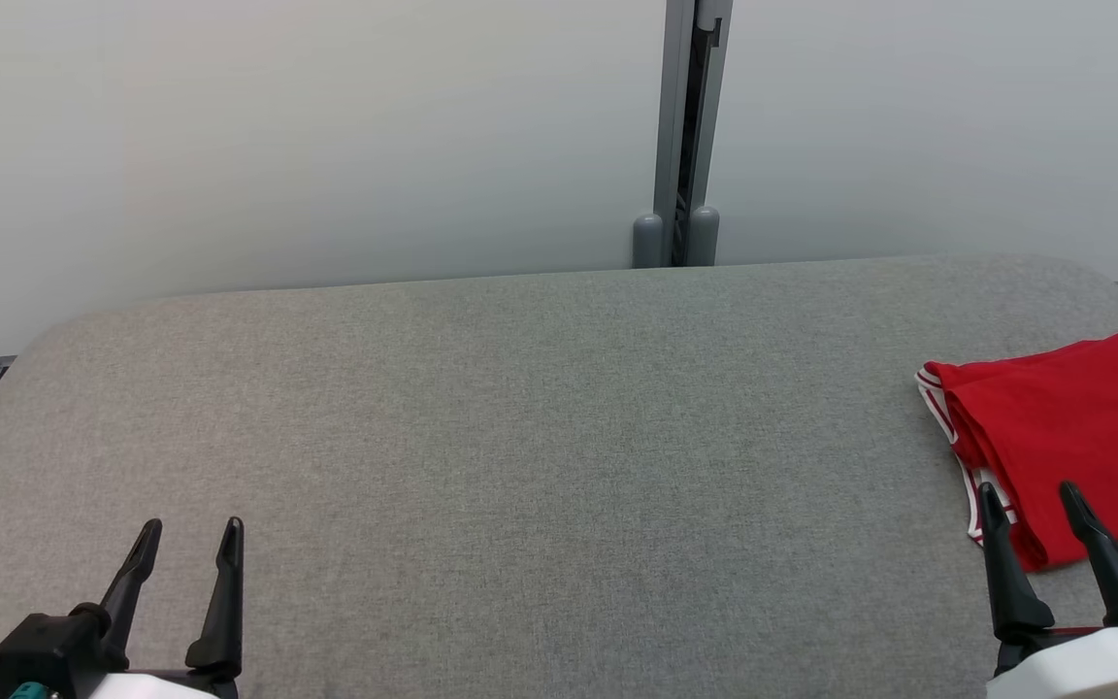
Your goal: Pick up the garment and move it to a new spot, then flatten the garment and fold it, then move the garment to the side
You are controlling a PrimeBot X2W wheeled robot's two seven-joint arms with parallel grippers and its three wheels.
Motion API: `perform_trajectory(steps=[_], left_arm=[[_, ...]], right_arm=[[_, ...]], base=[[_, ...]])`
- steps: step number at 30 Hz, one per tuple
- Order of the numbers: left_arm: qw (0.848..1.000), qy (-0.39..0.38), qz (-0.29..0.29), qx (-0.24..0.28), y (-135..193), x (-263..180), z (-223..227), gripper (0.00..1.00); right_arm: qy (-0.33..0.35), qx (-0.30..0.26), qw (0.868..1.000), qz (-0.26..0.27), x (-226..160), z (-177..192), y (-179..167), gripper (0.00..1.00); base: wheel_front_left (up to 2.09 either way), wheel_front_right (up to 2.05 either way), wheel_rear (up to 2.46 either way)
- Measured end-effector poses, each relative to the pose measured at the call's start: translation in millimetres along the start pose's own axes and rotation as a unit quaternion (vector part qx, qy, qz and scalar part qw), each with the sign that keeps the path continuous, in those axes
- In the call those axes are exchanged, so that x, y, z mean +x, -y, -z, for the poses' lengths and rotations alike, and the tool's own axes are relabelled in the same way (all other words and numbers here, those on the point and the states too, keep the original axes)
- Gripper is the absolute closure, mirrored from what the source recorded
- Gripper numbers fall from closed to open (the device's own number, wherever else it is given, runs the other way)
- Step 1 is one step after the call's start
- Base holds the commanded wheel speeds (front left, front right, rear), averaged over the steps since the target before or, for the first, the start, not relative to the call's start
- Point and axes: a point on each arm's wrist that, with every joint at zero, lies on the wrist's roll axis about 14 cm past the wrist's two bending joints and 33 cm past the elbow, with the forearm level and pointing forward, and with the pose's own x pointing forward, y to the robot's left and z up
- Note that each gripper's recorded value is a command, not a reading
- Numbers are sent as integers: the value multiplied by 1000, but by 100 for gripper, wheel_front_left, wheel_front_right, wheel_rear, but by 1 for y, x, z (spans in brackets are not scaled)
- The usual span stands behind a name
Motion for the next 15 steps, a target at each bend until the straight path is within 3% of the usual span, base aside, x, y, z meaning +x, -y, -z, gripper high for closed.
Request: perform_trajectory(steps=[12,13,15], left_arm=[[1000,-5,1,-1,0,0,2,0],[1000,-7,2,-1,1,-1,3,100],[1000,-20,0,-8,3,-4,12,100]], right_arm=[[-1,8,1000,-1,0,2,-1,0],[-3,10,1000,-1,-1,4,-1,100],[-15,14,1000,0,-2,12,-3,100]], base=[[0,0,0],[0,0,0],[0,0,0]])
